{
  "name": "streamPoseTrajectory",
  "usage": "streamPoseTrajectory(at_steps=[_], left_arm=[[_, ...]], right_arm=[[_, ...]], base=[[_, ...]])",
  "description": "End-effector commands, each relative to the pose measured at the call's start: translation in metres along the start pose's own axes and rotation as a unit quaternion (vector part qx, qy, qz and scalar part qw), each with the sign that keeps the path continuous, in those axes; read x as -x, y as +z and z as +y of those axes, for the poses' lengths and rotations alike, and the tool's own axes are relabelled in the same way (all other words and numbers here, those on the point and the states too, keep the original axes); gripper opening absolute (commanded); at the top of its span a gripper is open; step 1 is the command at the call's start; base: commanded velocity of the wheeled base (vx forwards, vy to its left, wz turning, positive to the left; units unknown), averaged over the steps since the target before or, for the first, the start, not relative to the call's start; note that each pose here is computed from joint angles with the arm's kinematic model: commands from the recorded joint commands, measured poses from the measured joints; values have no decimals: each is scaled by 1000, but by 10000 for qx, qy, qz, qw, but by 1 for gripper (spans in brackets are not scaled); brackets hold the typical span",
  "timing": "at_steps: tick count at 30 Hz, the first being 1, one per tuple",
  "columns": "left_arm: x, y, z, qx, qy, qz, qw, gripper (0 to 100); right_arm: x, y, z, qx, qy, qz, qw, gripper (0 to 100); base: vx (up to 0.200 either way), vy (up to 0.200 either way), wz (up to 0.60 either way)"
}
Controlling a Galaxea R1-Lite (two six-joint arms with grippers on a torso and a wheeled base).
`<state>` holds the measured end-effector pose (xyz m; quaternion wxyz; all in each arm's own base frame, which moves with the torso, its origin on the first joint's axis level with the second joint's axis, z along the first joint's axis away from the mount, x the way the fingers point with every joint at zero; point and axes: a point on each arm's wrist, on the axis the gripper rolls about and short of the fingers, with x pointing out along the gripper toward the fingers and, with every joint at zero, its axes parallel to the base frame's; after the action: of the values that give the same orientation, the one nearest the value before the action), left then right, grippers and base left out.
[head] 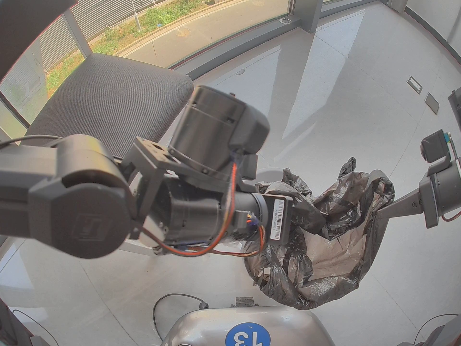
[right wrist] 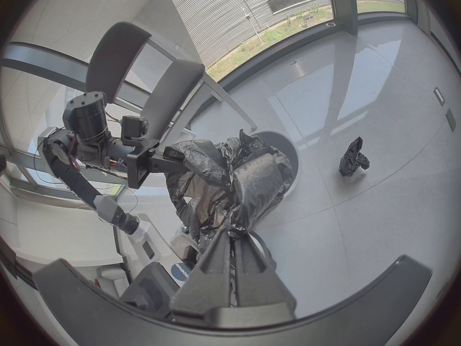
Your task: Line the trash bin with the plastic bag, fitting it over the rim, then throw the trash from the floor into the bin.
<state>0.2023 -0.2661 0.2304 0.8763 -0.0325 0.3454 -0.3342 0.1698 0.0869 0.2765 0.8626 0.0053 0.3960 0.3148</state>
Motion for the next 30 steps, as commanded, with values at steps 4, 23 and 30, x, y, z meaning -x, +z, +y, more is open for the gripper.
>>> streamPoseTrajectory(at_steps=[4, 23, 30], left_arm=[[-50, 0, 9, 137, 212, 329, 9991, 0], [-121, 15, 59, 791, 589, 599, 9933, 0], [-129, 33, 87, 1082, 885, 267, 9898, 0]], right_arm=[[-40, 3, -23, -138, -185, 624, 9978, 0], [-141, 16, -93, -543, -229, 928, 9939, 0], [-162, 25, -135, -660, -512, 351, 9959, 0]], base=[[0, 0, 0], [0, 0, 0], [0, 0, 0]])
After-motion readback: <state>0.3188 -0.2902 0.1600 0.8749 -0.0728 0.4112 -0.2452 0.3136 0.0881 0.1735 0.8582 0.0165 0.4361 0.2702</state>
